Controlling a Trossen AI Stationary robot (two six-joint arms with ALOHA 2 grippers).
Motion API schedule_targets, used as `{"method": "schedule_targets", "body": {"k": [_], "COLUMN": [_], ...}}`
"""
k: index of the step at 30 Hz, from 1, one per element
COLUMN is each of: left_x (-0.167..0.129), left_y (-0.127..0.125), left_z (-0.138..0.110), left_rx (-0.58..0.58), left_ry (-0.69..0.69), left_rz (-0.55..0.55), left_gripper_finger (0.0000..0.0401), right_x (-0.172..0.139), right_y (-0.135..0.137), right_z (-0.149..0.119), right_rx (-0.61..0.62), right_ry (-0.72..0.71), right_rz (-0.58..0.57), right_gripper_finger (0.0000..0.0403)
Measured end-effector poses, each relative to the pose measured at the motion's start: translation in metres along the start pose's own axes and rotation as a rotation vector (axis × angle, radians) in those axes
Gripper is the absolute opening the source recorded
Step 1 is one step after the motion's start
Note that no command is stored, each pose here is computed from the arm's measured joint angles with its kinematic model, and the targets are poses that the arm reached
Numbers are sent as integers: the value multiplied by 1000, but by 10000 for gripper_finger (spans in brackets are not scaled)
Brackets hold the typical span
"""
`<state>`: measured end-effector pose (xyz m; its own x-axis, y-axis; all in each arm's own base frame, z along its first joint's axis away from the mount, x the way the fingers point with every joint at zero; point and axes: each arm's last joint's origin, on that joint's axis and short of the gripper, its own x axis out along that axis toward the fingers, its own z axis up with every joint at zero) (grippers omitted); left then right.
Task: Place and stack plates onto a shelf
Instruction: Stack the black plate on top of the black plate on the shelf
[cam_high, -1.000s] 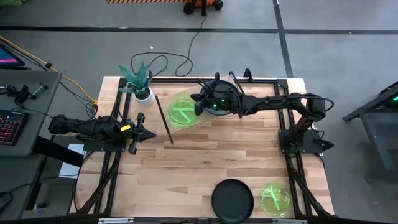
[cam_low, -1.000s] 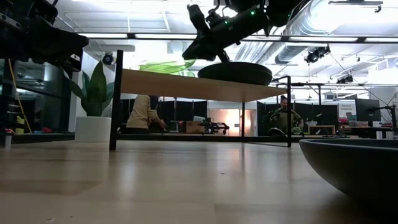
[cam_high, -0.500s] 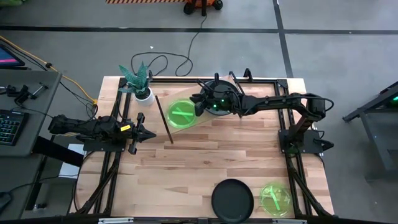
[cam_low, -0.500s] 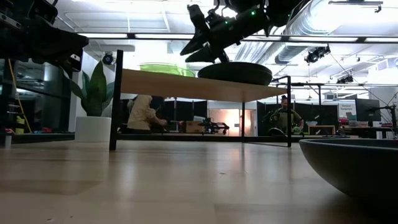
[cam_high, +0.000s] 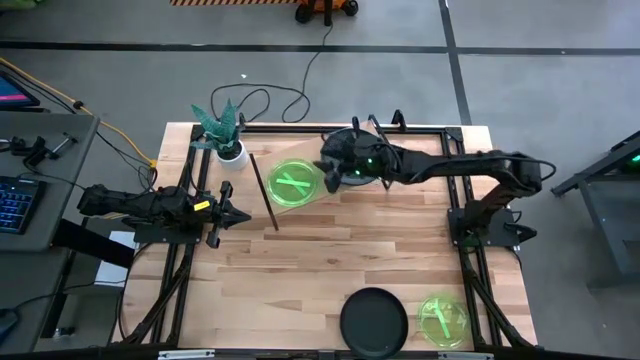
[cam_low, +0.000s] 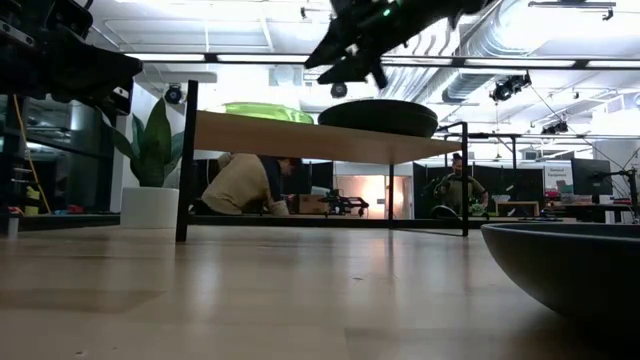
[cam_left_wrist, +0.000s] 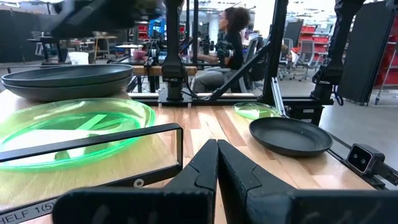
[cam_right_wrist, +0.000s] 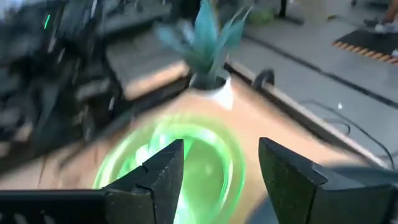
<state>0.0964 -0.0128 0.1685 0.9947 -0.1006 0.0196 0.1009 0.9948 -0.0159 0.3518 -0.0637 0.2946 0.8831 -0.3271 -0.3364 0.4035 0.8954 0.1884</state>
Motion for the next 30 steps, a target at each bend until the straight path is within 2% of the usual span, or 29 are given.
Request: {"method": "schedule_targets", "body": {"k": [4,12,16,20,22,25,27,30], "left_x": [0,0,0,0,0,0,0,0], "left_y": [0,0,0,0,0,0,0,0], "left_z": [0,0,0,0,0,0,0,0], "left_rx": [0,0,0,0,0,0,0,0], "left_ry": [0,0,0,0,0,0,0,0], "left_rz": [0,0,0,0,0,0,0,0], "left_gripper_finger": [0,0,0,0,0,0,0,0], "right_x": [-27,-67,-80,-97,-107,-117,-119,-123], "right_y": [19,54,47,20,8,-2,-5,-9], "right_z": [-11,-56,-83,-123,-140,-154,-157,-155], "right_rx": [-85,-222,-207,-71,-7,67,74,20], "right_ry": [163,455,511,537,502,355,207,-11], "right_rz": [5,-162,-241,-267,-246,-129,-39,77], "right_gripper_finger": [190,189,180,167,160,152,150,150]}}
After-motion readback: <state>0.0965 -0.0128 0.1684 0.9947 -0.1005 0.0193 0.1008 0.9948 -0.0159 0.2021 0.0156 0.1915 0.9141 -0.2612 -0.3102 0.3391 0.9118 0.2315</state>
